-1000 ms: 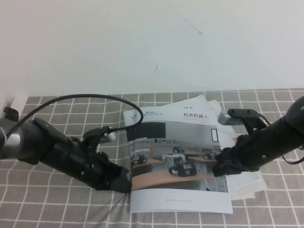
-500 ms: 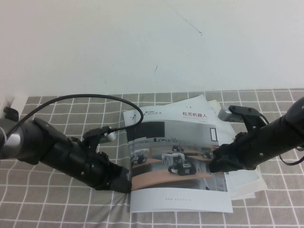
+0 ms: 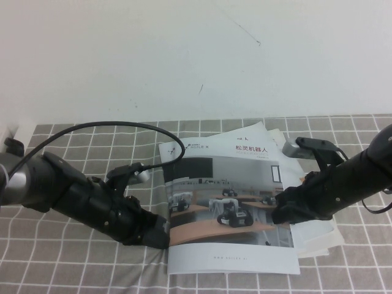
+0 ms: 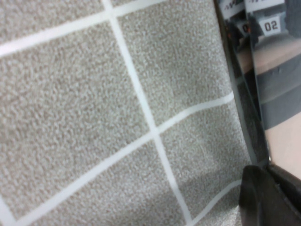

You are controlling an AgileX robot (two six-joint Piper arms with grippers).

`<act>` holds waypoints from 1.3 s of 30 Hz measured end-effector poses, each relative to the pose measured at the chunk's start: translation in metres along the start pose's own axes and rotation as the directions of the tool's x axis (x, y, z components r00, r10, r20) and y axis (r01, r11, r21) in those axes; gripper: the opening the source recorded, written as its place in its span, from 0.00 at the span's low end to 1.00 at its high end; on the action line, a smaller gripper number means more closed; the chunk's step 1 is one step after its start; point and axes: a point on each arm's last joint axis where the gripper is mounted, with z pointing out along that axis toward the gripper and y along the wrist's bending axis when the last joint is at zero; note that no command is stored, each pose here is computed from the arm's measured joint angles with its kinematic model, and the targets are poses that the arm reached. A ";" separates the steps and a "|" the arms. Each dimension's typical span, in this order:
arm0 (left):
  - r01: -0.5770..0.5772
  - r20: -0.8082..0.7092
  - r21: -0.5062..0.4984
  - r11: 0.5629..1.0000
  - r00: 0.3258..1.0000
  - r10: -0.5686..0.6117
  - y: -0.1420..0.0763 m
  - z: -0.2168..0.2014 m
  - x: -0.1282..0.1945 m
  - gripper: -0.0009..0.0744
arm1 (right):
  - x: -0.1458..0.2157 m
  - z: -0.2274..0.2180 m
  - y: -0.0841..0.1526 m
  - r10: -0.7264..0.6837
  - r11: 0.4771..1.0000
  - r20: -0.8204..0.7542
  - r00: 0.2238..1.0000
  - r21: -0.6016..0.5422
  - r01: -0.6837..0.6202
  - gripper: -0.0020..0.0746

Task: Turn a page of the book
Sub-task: Open the closed book

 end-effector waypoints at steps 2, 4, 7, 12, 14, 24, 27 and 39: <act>0.000 0.000 0.000 1.000 1.000 0.000 0.000 0.000 0.000 0.01 | 0.000 0.003 0.000 0.005 1.000 0.000 1.000 -0.011 -0.005 0.44; -0.002 -0.001 -0.001 1.000 1.000 0.002 0.000 0.000 0.000 0.01 | 0.000 0.006 0.000 0.010 0.999 0.005 1.000 -0.032 -0.010 0.44; -0.005 -0.003 -0.003 1.000 1.000 0.004 0.000 0.000 0.000 0.01 | -0.002 0.009 0.001 0.006 0.998 0.018 1.000 -0.061 -0.005 0.44; -0.006 -0.003 -0.006 1.000 1.000 0.006 0.001 0.000 0.000 0.01 | -0.005 0.010 0.002 -0.004 0.996 0.060 0.998 -0.086 0.010 0.44; -0.010 -0.004 -0.004 1.000 1.000 0.010 0.000 0.000 0.000 0.01 | -0.006 0.010 0.004 -0.005 0.996 0.069 0.998 -0.087 0.011 0.44; -0.010 -0.004 -0.004 1.000 1.000 0.010 0.000 0.000 0.000 0.01 | -0.011 -0.010 0.025 -0.034 0.983 0.130 0.991 -0.177 0.057 0.44; -0.010 -0.004 -0.004 1.000 1.000 0.010 0.000 0.000 0.000 0.01 | -0.014 -0.011 0.029 -0.018 0.974 0.161 0.987 -0.219 0.053 0.44; -0.009 -0.003 -0.004 1.000 1.000 0.009 0.000 0.000 0.000 0.01 | -0.026 -0.030 0.061 -0.069 0.819 0.398 0.915 -0.501 0.280 0.44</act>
